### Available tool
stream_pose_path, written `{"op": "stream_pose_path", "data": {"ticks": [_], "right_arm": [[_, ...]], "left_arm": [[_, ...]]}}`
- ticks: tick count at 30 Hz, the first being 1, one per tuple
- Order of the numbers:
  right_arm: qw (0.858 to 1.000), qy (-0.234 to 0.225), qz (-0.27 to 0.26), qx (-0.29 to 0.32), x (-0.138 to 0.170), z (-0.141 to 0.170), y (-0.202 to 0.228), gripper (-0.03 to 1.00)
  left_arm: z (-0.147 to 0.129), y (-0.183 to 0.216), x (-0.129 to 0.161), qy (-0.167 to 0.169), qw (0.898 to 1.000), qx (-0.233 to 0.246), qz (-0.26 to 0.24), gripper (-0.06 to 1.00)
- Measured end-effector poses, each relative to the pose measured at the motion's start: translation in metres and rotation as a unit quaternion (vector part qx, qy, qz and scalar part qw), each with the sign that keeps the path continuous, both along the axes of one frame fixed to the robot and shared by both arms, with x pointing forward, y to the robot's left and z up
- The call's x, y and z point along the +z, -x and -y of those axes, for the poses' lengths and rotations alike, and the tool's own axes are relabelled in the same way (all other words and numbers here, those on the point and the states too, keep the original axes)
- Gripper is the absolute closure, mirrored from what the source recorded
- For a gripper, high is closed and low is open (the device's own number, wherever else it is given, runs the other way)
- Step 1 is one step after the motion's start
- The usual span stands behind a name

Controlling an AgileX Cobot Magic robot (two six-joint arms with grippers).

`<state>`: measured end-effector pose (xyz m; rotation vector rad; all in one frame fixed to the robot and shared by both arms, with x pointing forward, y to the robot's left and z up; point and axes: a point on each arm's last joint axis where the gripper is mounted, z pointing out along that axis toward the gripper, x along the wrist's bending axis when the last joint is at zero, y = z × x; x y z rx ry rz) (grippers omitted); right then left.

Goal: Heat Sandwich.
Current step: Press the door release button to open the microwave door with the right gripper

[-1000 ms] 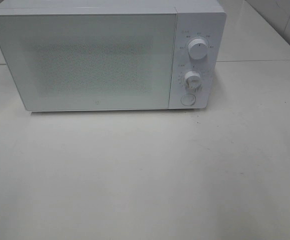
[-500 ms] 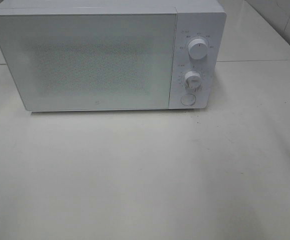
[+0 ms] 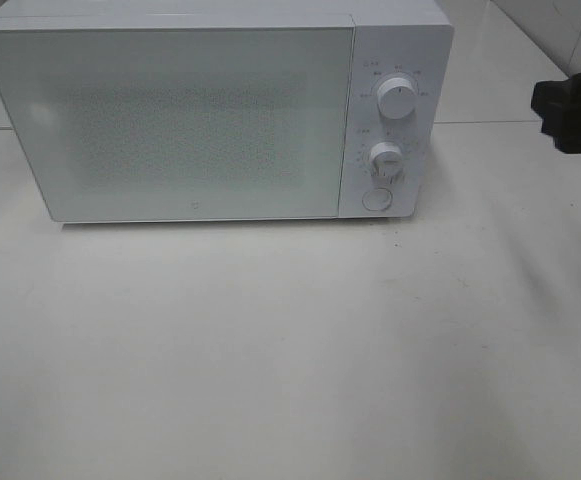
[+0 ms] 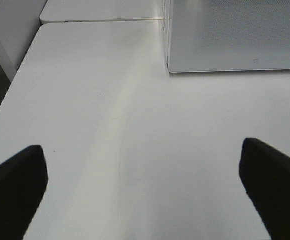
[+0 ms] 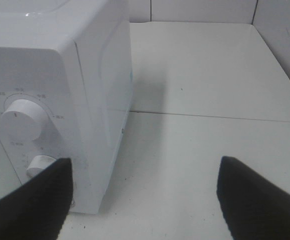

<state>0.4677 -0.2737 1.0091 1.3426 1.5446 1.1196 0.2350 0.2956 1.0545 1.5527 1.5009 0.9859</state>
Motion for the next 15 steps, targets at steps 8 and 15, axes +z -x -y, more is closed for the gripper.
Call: {"op": "stream_pose_path", "data": {"ticks": [8, 15], "right_arm": [[1.0, 0.011, 0.023, -0.006, -0.035, -0.013, 0.001, 0.2], [0.999, 0.019, 0.023, -0.028, -0.051, -0.027, 0.001, 0.2]], "left_arm": [[0.0, 0.0, 0.0, 0.0, 1.0, 0.0, 0.0, -0.04], [0.0, 0.0, 0.0, 0.0, 1.0, 0.0, 0.0, -0.04]]}}
